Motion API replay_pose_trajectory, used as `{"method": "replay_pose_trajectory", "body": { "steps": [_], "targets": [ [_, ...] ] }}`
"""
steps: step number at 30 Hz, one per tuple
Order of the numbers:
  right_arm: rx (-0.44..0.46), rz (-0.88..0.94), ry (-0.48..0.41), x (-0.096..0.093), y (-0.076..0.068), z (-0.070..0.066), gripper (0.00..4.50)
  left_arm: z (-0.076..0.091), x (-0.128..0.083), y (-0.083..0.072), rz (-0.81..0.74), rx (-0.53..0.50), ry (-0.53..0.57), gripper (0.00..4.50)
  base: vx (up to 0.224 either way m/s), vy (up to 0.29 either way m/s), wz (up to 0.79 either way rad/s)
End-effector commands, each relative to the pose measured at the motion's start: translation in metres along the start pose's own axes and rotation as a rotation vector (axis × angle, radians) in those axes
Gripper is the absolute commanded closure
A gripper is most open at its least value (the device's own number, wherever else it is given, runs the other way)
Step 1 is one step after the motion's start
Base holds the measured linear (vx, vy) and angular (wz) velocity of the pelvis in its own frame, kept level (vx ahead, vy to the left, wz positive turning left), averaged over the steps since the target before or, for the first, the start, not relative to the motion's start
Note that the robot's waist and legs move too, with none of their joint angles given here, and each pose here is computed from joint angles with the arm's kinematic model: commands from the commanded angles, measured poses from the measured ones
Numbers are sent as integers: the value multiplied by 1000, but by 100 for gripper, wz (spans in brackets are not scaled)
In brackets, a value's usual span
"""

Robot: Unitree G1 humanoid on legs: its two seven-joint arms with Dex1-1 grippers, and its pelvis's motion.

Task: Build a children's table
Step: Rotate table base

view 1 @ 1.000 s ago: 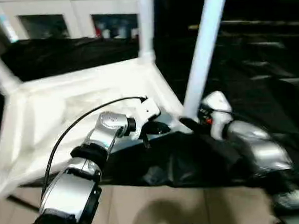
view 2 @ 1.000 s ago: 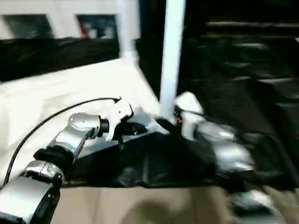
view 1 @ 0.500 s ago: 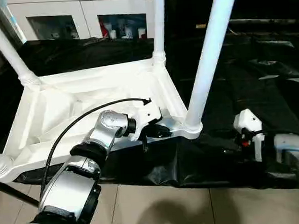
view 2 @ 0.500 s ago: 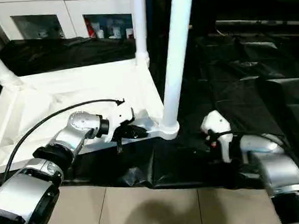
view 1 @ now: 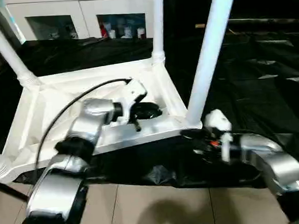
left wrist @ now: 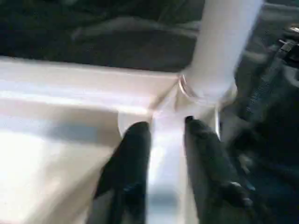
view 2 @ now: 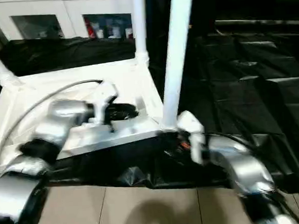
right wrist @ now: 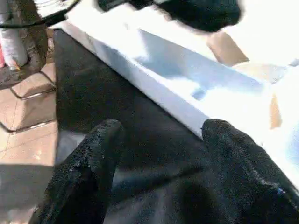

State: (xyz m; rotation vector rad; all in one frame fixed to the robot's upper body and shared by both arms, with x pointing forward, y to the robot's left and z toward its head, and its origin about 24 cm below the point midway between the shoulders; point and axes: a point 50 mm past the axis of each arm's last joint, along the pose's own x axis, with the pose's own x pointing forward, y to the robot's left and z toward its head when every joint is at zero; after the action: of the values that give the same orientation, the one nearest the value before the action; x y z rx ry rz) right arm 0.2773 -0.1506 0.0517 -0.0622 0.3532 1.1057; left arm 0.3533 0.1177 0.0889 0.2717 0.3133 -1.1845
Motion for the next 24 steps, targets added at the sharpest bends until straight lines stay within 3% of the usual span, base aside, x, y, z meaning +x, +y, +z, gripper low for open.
{"method": "replay_pose_trajectory", "body": {
  "steps": [1,3,8,10,11,15,17,21,24],
  "targets": [
    [-10,-68,9,14,-9,1,151,-6,-15,-8,-18,-15,27,287,0,0,0],
    [10,-178,29,25,-25,1,151,-17,-29,-17,5,-36,40,272,0,0,0],
    [-1,-356,79,29,-51,2,151,-29,-46,-28,59,-67,62,225,0,0,0],
    [-4,-513,87,25,-69,6,151,-34,-57,-34,112,-94,71,198,0,0,0],
    [-4,-513,87,25,-69,6,151,-34,-57,-34,112,-94,71,198,0,0,0],
    [30,-875,13,8,-100,18,151,-39,-78,-49,248,-135,39,182,0,0,0],
    [26,-937,-11,4,-105,21,151,-43,-83,-55,286,-136,23,147,0,0,0],
    [9,-964,-55,4,-107,26,151,-45,-92,-64,340,-121,-14,131,0,0,0],
    [32,-869,-162,12,-102,35,151,-49,-112,-84,356,-169,-11,99,0,0,0]
  ]
}}
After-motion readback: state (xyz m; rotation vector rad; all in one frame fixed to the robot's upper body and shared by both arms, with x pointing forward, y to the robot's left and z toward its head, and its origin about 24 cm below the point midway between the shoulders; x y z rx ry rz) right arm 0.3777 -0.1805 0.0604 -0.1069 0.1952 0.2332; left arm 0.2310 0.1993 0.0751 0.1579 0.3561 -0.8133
